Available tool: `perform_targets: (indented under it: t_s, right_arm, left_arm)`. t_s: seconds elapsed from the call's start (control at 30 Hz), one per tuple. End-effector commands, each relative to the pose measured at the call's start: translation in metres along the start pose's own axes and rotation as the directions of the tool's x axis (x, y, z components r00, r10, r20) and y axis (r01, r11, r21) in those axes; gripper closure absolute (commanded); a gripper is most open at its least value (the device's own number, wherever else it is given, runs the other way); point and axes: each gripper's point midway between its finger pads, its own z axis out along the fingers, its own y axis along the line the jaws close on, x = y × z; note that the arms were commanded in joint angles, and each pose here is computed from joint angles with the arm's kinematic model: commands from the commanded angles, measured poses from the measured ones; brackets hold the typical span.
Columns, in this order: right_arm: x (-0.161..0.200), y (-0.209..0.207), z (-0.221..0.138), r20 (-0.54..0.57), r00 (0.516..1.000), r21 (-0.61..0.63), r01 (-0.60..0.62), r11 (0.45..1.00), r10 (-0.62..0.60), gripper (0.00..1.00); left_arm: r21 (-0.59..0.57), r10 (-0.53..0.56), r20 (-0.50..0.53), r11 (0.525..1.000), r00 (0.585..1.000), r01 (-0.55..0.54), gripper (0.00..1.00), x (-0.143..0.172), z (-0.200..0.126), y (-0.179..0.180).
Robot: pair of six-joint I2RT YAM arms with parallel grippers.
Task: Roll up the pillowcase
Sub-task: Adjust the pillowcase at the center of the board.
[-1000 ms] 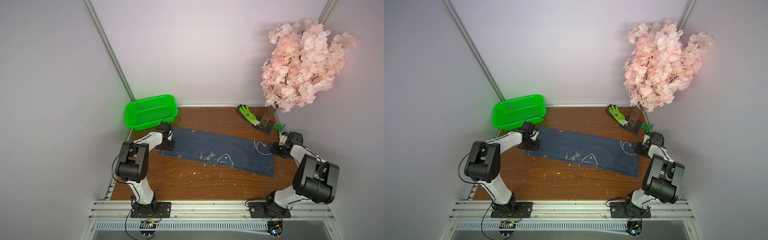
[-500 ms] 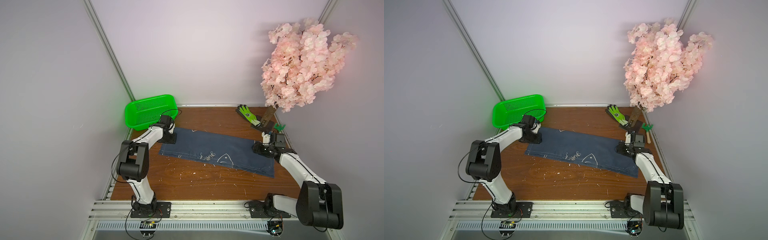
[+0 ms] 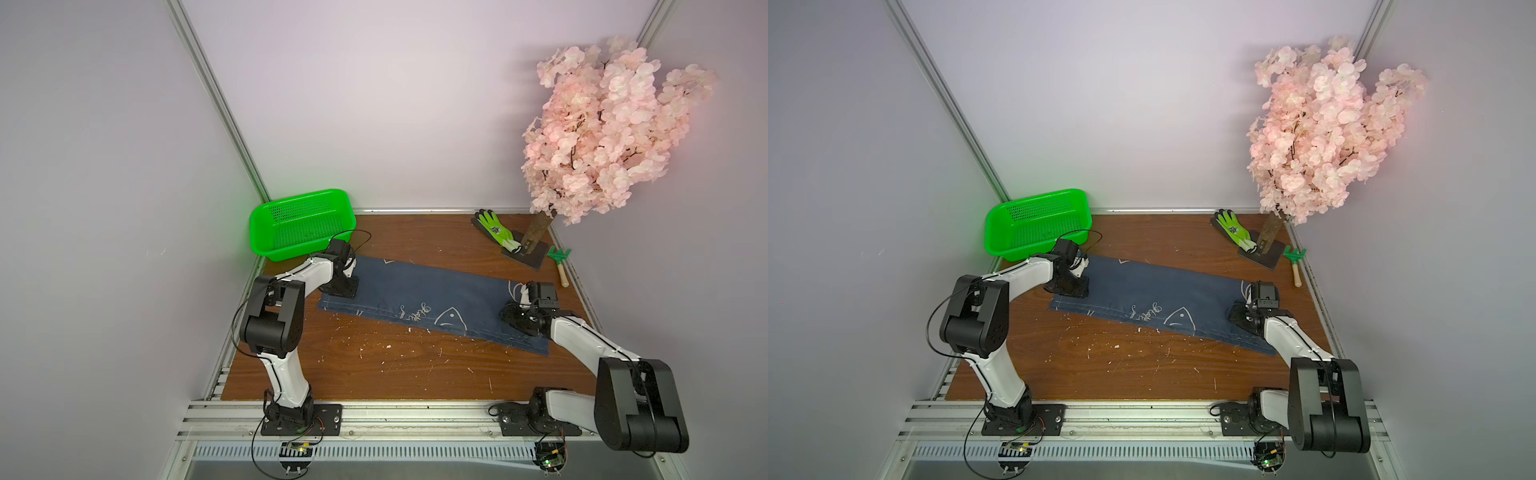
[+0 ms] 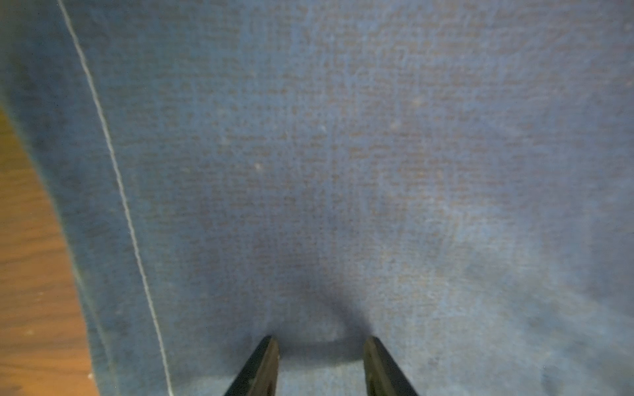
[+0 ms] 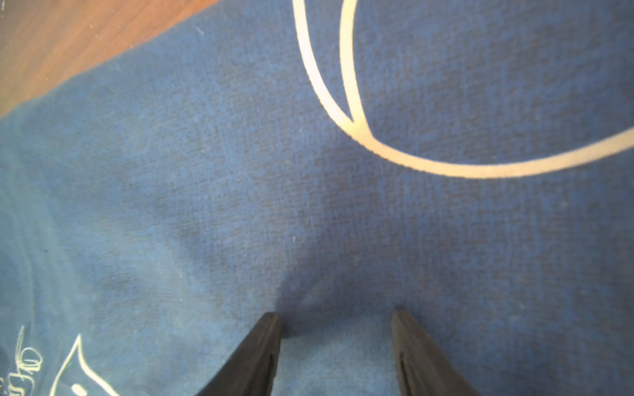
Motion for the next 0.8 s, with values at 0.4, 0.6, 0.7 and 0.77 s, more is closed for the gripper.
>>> perform_targets:
  t_s: [0.4,0.6,0.7,0.77]
  right_arm:
    - [0.048,-0.024,-0.018,-0.071,0.997,0.136,0.01,0.991,0.0,0.4]
    - [0.057,-0.027,-0.024,-0.068,0.996,0.156,-0.039,0.987,0.05,0.41]
    - [0.061,-0.026,-0.025,-0.066,0.996,0.148,-0.05,0.988,0.06,0.41]
    - [0.064,-0.023,-0.024,-0.079,0.996,0.131,-0.041,0.991,0.052,0.42]
  left_arm:
    - [-0.052,0.143,0.011,0.988,0.99,-0.143,0.53,-0.049,0.04,-0.036]
    - [-0.063,0.186,0.103,0.982,0.977,-0.18,0.53,-0.109,0.047,-0.056]
    - [-0.072,0.215,0.148,0.976,0.965,-0.207,0.53,-0.138,0.052,-0.063]
    - [-0.089,0.228,0.177,0.973,0.957,-0.215,0.53,-0.159,0.056,-0.064]
